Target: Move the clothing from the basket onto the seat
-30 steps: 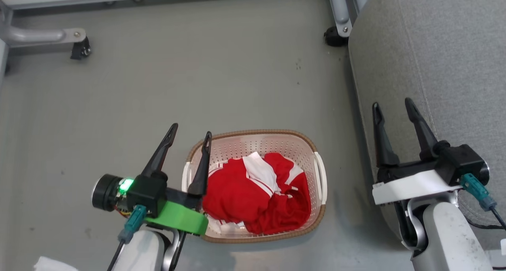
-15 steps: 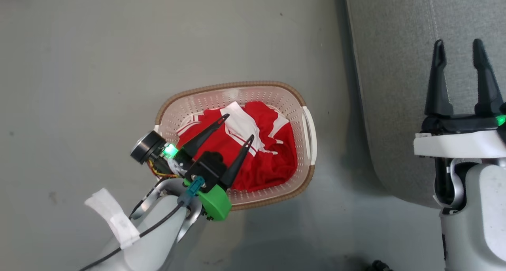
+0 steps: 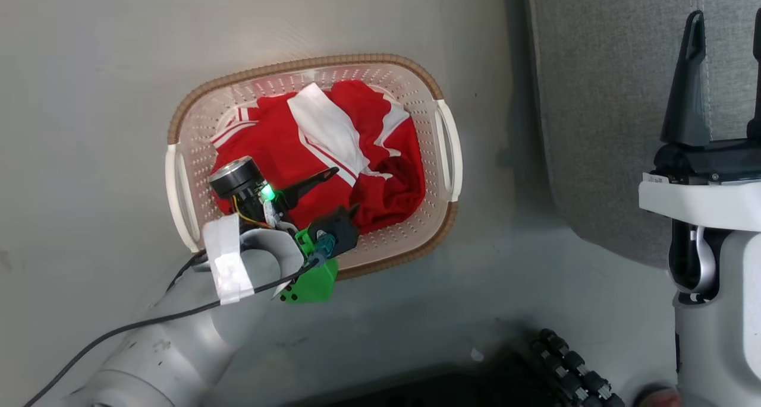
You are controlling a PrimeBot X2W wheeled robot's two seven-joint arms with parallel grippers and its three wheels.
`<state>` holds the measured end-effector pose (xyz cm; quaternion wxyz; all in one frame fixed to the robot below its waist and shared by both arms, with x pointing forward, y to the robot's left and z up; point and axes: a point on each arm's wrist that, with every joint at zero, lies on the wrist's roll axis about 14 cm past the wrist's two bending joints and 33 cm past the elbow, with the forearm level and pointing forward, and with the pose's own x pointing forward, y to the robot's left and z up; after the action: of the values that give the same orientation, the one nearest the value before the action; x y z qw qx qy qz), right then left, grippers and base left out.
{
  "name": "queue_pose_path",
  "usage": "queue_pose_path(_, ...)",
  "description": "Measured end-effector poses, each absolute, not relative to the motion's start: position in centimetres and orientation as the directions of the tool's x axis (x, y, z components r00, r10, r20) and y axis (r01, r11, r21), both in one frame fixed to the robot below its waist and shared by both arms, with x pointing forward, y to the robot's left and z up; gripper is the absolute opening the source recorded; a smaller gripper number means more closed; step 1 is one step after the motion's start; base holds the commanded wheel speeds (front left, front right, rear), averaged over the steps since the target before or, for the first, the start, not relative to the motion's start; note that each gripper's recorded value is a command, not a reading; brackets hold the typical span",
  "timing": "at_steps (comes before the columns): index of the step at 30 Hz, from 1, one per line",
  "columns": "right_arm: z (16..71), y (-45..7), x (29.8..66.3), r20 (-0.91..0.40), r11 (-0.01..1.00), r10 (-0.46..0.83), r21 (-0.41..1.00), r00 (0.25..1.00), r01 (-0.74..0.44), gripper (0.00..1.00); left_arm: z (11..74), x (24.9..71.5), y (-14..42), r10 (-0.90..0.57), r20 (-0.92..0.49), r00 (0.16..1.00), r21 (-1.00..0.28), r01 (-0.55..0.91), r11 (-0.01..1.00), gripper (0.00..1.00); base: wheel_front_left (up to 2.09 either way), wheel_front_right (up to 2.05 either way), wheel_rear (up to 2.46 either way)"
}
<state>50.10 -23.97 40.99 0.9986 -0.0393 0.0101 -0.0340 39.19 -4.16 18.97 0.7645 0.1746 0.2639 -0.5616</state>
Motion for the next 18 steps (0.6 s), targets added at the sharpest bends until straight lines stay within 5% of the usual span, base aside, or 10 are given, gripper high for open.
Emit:
queue_pose_path(6, 39.2, -24.3, 50.2, -0.052, 0.992, -0.071, -0.106, 0.996, 0.065, 1.0, 15.2, 37.6, -3.9, -0.727, -0.675, 0.123, -0.058, 0.974, 0.219, 1.0, 0.0, 0.0, 0.0)
queue_pose_path(18, 37.6, -23.2, 51.1, -0.059, 0.994, -0.035, -0.101, 0.998, 0.029, 1.0, 10.6, 37.7, -2.3, -0.633, -0.766, 0.112, -0.03, 0.977, 0.21, 1.0, 0.0, 0.0, 0.0)
